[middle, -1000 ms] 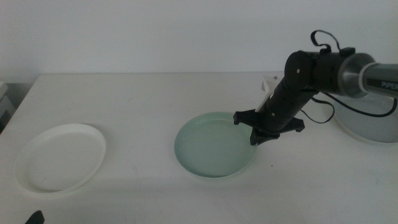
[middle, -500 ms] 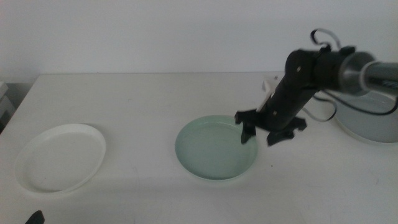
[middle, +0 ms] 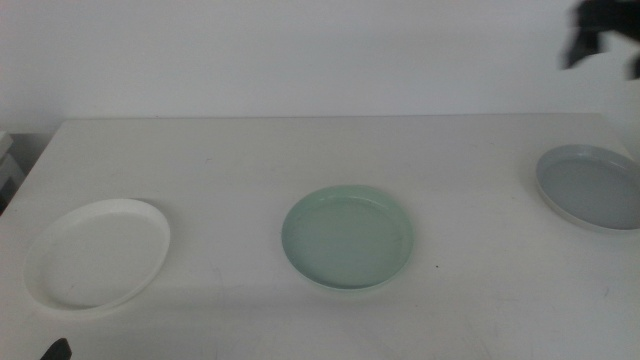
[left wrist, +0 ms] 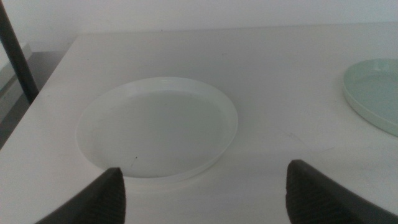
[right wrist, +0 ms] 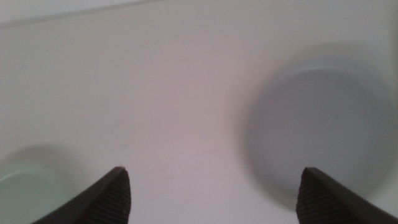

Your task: Stack the three bowls on top of each other.

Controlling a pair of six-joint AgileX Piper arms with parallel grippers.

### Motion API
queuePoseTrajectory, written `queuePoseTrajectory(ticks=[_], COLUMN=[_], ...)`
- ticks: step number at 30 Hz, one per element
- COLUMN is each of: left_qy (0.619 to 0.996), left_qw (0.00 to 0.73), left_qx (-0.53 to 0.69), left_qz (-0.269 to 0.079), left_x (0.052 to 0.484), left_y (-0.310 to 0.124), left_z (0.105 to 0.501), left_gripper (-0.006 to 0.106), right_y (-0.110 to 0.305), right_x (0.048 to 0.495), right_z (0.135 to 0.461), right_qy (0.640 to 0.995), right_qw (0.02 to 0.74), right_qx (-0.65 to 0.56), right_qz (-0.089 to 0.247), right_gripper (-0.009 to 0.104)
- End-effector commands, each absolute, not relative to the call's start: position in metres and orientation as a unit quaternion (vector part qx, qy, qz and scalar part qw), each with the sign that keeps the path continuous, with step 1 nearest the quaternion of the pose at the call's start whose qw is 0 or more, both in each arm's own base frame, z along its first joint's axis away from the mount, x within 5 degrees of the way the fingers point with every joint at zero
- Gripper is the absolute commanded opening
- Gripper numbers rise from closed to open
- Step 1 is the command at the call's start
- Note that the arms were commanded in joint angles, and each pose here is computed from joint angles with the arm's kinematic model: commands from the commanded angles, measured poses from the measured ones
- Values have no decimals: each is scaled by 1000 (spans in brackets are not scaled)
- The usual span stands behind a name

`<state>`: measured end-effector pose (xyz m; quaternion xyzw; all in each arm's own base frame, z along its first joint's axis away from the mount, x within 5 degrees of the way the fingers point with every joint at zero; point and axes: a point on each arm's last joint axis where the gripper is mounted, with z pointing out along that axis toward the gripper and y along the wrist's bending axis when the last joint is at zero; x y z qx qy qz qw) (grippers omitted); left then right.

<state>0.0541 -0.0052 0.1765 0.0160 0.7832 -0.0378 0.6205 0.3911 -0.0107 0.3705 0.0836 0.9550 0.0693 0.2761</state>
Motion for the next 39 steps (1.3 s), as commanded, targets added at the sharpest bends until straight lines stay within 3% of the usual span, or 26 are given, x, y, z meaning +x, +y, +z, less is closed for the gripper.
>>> queuePoseTrajectory(ticks=[1, 7, 11, 17, 24, 39], left_qy=[752, 752, 752, 752, 752, 752], left_qw=[658, 658, 658, 658, 658, 658], left_qx=[9, 9, 9, 9, 9, 9], left_qz=[-42, -42, -42, -42, -42, -42], left_x=[55, 55, 55, 55, 55, 55], left_y=[-5, -5, -5, -5, -5, -5], left_z=[186, 186, 186, 186, 186, 186], left_gripper=[86, 86, 86, 86, 86, 86], right_y=[-47, -125, -150, -162, -171, -173], right_x=[381, 392, 411, 440, 452, 457], right_z=[396, 360, 325, 270, 229, 200], right_qy=[941, 936, 935, 942, 951, 959], right_qw=[319, 300, 294, 281, 254, 223], right_qx=[104, 185, 197, 181, 178, 177], right_qz=[44, 17, 14, 7, -8, -9], right_gripper=[65, 64, 64, 64, 62, 57])
